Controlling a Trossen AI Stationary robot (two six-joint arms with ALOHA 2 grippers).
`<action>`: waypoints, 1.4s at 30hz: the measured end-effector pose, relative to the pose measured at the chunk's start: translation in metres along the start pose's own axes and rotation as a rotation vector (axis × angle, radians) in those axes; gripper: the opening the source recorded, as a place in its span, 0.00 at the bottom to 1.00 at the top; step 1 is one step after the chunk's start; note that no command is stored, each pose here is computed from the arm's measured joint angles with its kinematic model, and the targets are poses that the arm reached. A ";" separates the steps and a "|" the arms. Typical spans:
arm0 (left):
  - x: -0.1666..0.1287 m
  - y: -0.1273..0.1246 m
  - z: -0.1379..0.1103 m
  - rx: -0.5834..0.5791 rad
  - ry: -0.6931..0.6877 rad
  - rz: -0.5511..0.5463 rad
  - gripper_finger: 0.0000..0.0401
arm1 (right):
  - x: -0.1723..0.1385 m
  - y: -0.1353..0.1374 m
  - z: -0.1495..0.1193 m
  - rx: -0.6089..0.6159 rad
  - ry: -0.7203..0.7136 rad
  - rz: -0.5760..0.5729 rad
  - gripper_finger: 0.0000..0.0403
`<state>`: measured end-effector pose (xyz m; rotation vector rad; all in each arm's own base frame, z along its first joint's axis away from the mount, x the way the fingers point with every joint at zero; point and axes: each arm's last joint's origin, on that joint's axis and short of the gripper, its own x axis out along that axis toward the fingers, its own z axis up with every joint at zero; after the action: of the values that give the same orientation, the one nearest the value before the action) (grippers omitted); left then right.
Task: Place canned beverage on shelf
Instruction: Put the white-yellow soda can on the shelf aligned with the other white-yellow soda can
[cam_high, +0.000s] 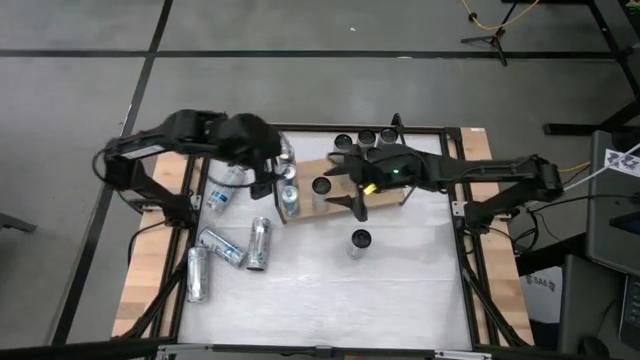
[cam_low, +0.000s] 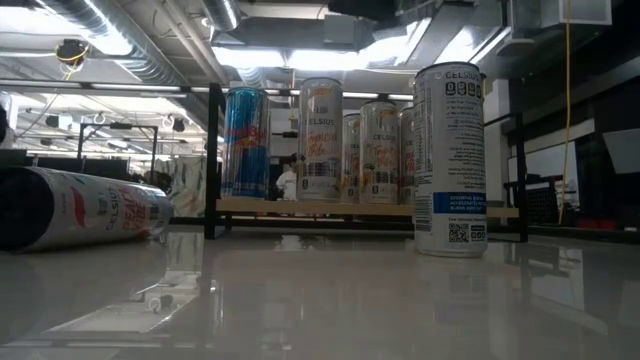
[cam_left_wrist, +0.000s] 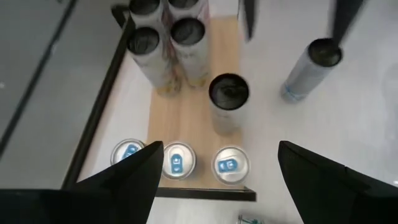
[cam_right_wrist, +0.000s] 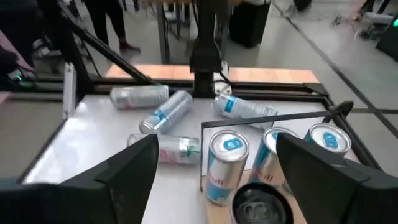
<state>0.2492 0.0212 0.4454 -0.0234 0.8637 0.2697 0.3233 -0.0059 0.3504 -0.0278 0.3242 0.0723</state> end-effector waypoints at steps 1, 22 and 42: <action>-0.006 -0.004 -0.002 0.001 -0.021 0.006 0.77 | 0.004 -0.001 0.004 -0.006 0.019 -0.005 0.80; 0.033 -0.040 -0.139 -0.155 -0.438 0.059 0.77 | 0.031 -0.005 0.011 0.006 0.249 -0.033 0.80; 0.066 -0.047 -0.157 -0.182 -0.486 0.040 0.77 | 0.059 -0.009 -0.014 -0.054 0.362 -0.100 0.80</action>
<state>0.1836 -0.0298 0.2892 -0.1056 0.3549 0.3717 0.3752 -0.0112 0.3187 -0.1116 0.6818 -0.0245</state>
